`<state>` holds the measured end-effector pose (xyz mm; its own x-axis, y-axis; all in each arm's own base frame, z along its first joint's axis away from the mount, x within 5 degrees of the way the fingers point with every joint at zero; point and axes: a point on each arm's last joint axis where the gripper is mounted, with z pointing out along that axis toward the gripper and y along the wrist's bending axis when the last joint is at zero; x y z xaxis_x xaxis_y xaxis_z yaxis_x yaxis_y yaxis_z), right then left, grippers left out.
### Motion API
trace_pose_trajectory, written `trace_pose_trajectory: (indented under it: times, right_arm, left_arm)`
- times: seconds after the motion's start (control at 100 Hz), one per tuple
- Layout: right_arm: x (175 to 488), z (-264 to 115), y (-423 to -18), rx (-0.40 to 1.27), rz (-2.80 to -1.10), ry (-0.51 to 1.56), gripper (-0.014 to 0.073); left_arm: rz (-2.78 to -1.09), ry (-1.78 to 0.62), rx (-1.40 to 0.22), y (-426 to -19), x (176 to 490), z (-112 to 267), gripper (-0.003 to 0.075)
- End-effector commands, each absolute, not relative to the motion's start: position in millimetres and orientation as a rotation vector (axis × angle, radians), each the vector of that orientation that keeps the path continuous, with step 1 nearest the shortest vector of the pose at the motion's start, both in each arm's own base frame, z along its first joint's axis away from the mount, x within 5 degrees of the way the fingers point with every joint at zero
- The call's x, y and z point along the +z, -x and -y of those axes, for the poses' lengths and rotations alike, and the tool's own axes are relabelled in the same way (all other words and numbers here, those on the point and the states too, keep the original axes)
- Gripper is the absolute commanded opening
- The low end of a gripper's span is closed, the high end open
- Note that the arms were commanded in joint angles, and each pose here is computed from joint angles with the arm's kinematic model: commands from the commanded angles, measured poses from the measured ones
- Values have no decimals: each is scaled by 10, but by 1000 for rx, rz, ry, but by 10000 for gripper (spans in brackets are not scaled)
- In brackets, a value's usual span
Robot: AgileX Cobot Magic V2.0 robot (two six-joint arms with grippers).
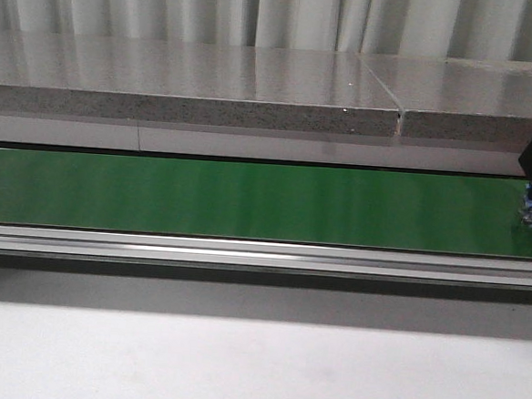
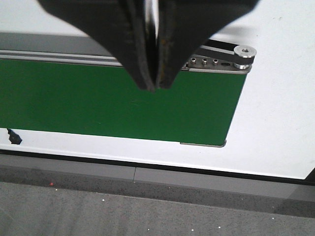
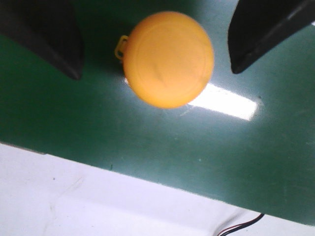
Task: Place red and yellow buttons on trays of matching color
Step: 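Grasp the yellow button arriving on the belt with the right gripper, then lower the yellow button into the yellow tray and open the right gripper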
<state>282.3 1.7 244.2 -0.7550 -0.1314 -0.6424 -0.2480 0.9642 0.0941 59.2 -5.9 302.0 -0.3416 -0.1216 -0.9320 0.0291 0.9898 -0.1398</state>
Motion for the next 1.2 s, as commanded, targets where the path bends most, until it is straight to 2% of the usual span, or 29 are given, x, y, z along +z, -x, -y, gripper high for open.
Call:
trace_pose_trajectory:
  times: [0.0,0.07,0.14,0.31,0.4,0.65,0.86,1.19]
  right_arm:
    - [2599,-8,-2891,194,-2343,237,591]
    - [2588,-1,-2909,189,-2339,226,561]
    - [2575,1,-2919,189,-2341,221,489]
    - [2574,-1,-2917,192,-2343,222,227]
    - [2572,-3,-2914,195,-2346,224,146]
    - [2610,-8,-2892,196,-2336,227,132]
    - [2828,40,-2763,178,-2272,210,132]
    - [3259,624,-2363,52,-2127,-141,132]
  left_arm:
    - [-1830,63,-173,-608,3150,66,-19]
    - [-1830,63,-173,-608,3150,66,-19]
    - [-1830,63,-173,-608,3150,66,-19]
    - [-1830,63,-173,-608,3150,66,-19]
    - [-1830,63,-173,-608,3150,66,-19]
    - [-1830,63,-173,-608,3150,66,-19]
    - [-1830,63,-173,-608,3150,66,-19]
    - [-1830,63,-173,-608,3150,66,-19]
